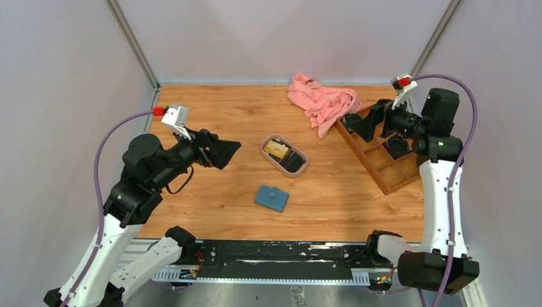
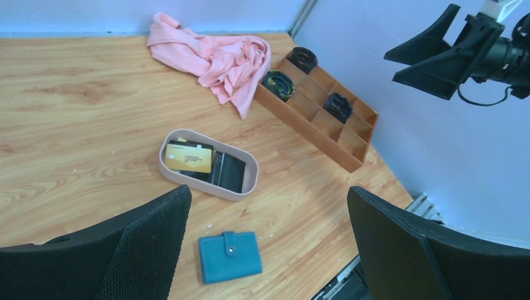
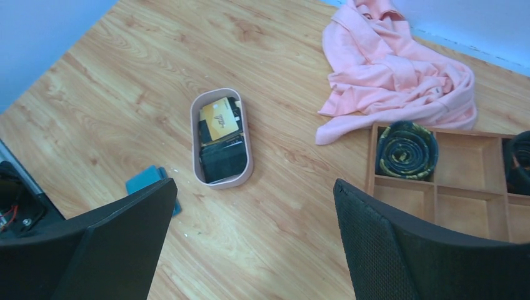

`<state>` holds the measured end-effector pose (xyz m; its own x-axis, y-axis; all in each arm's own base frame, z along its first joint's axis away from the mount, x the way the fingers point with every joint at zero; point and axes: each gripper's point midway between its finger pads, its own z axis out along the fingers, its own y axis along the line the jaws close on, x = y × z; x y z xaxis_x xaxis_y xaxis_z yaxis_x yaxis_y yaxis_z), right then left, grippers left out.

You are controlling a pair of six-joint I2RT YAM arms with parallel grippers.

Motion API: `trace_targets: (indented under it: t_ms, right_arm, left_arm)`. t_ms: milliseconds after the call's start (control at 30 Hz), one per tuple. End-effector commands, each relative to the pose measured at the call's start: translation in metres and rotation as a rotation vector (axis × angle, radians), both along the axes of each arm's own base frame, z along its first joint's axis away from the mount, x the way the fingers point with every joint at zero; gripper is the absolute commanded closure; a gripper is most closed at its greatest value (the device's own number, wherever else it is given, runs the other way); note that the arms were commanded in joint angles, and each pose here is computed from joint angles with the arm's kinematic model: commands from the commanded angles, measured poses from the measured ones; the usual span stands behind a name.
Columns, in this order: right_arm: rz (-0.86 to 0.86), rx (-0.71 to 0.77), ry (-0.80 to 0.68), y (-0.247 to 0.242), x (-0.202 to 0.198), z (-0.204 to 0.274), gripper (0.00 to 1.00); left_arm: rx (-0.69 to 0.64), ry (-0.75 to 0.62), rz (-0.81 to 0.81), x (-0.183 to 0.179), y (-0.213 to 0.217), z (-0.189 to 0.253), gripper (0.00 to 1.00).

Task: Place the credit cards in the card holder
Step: Reset both arms

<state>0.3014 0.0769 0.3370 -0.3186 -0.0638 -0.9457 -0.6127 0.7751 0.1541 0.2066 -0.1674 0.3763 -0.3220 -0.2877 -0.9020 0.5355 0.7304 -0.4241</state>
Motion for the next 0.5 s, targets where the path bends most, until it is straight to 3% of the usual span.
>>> trace_targets:
  t_ms: [0, 233, 467]
  right_arm:
    - [0.058, 0.083, 0.021, 0.011, -0.014, 0.003, 0.00]
    - [0.058, 0.113, 0.031, 0.011, -0.015, -0.005, 0.00]
    - [0.051, 0.136, 0.037, 0.009, -0.012, -0.010, 0.00]
  left_arm:
    - [-0.041, 0.027, -0.032, -0.014, 0.000, 0.006, 0.00]
    - [-0.043, 0.041, -0.022, -0.022, 0.006, -0.003, 0.00]
    - [-0.118, 0.038, -0.060, -0.028, -0.002, 0.018, 0.00]
